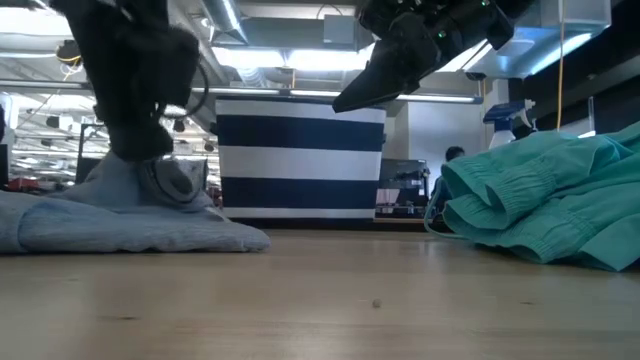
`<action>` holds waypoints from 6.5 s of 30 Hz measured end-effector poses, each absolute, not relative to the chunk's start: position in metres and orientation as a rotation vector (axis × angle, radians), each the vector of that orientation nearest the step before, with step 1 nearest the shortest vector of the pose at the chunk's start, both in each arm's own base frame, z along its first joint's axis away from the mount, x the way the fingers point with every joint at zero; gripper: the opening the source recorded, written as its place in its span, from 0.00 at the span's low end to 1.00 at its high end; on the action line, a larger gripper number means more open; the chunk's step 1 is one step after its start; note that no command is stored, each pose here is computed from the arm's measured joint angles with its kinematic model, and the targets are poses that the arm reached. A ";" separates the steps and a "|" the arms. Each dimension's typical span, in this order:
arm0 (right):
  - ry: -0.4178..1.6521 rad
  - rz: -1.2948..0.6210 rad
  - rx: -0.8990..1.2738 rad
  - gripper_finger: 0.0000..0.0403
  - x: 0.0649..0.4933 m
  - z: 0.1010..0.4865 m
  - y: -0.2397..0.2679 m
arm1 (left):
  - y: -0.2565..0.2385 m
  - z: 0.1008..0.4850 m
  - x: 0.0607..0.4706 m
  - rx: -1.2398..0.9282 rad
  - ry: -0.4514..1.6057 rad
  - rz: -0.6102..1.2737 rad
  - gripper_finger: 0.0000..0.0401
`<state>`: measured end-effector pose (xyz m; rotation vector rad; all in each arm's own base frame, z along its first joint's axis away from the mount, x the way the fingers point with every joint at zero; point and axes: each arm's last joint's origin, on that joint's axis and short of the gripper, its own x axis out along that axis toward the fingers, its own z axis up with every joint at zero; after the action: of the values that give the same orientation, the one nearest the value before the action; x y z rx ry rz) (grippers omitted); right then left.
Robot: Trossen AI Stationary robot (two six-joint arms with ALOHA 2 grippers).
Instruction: Fold Laundry from Bin
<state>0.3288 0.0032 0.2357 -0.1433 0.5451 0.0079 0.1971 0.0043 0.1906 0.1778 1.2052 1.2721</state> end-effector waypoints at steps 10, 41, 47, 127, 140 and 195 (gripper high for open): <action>0.482 0.052 -0.114 0.35 0.336 0.236 0.005 | 0.029 0.177 0.189 0.163 1.215 1.370 0.04; 0.462 0.066 -0.161 0.35 0.346 0.224 0.005 | 0.062 0.211 0.202 0.244 1.118 1.515 0.47; 0.479 0.067 -0.161 0.35 0.345 0.223 0.005 | 0.050 0.211 0.207 0.197 1.163 1.411 0.47; 0.504 0.069 -0.178 0.35 0.344 0.221 0.005 | 0.125 0.183 0.200 -0.118 1.052 1.190 0.37; 0.442 0.221 -0.293 0.35 0.346 0.223 0.022 | -0.005 0.233 0.210 -0.063 0.964 0.492 0.37; 0.900 0.226 -0.270 0.01 0.460 0.134 0.042 | -0.158 0.137 0.175 -0.233 1.397 0.498 0.36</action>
<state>0.4605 0.0419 0.1342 -0.2703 0.8998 0.2265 0.1745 -0.1584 0.1369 -0.2335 1.3968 0.4977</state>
